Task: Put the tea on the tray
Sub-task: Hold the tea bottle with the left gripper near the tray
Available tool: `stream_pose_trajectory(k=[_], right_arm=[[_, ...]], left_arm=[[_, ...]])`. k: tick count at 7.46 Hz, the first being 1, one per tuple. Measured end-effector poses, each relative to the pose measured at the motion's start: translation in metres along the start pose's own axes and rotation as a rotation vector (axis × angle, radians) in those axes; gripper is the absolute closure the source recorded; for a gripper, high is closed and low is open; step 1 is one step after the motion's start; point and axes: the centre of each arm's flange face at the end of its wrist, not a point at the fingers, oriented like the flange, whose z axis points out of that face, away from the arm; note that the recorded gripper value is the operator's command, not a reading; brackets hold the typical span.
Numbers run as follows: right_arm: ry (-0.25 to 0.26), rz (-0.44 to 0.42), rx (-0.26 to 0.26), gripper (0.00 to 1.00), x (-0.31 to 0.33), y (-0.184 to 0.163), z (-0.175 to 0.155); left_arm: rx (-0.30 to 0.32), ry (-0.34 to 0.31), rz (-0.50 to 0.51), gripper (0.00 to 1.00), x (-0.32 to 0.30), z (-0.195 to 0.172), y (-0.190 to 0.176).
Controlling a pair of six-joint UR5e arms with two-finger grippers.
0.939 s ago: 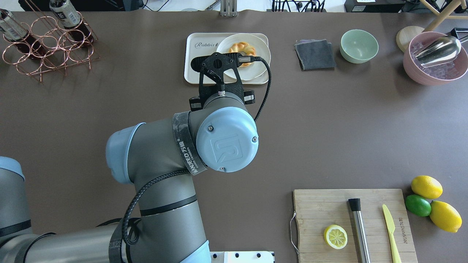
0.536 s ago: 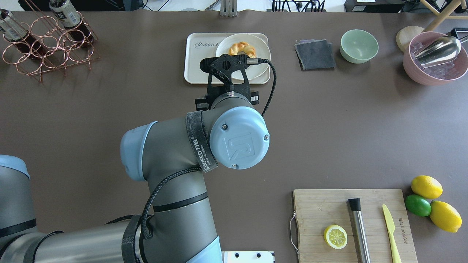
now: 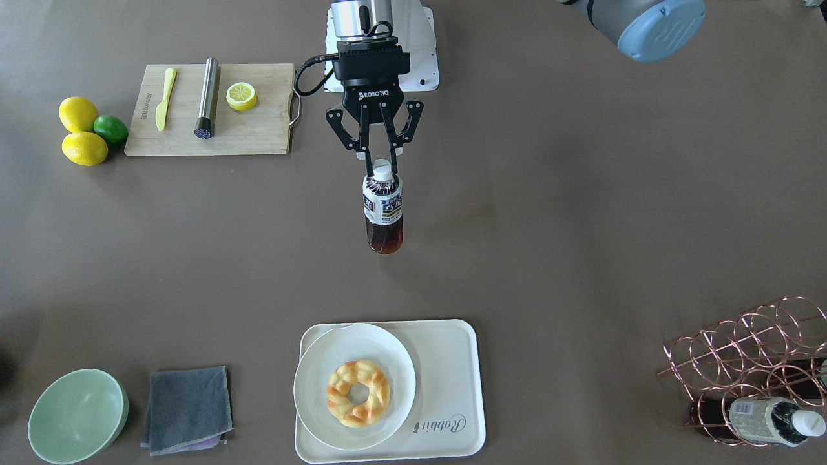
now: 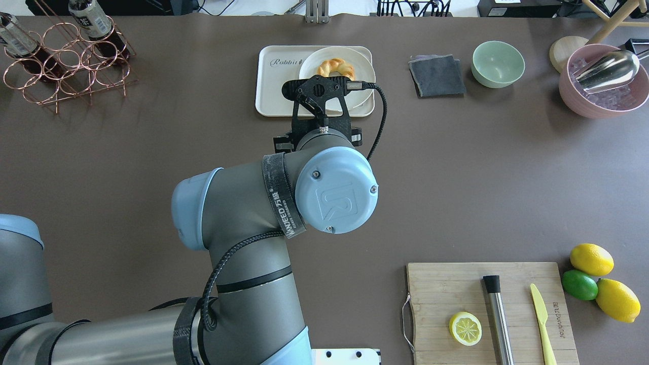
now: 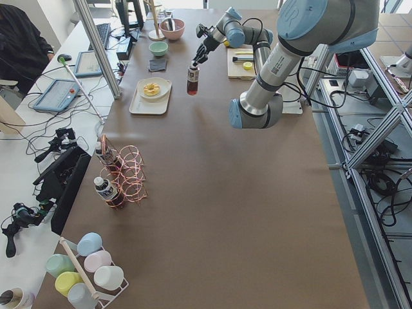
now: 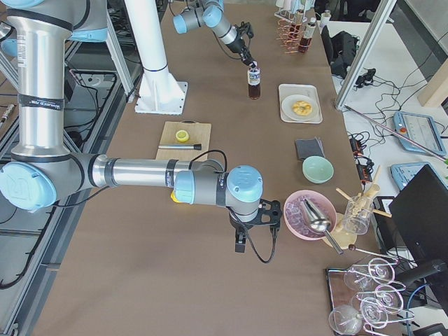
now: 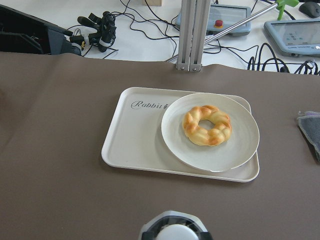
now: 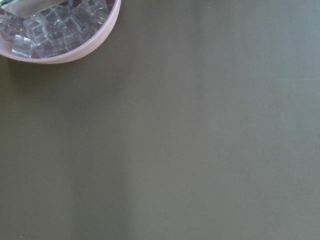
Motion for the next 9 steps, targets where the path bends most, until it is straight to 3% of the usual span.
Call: stream_pose_trajectory(k=[3,6,9], right_arm=[[0.000,0.000,0.001,0.00,-0.0001,-0.0002,-0.0002],[0.000,-0.001,0.001,0.00,-0.0004,-0.0012,-0.0003],[0.000,0.000,0.000,0.00,0.0000,-0.0018,0.0001]], left_arm=[[-0.012,-0.008,0.020,1.00,0.0000,0.0054,0.0036],[-0.099,0.008,0.036,1.00,0.0019,0.0048,0.0087],[-0.117,0.002,0.038,1.00,0.0016,0.0095,0.0080]])
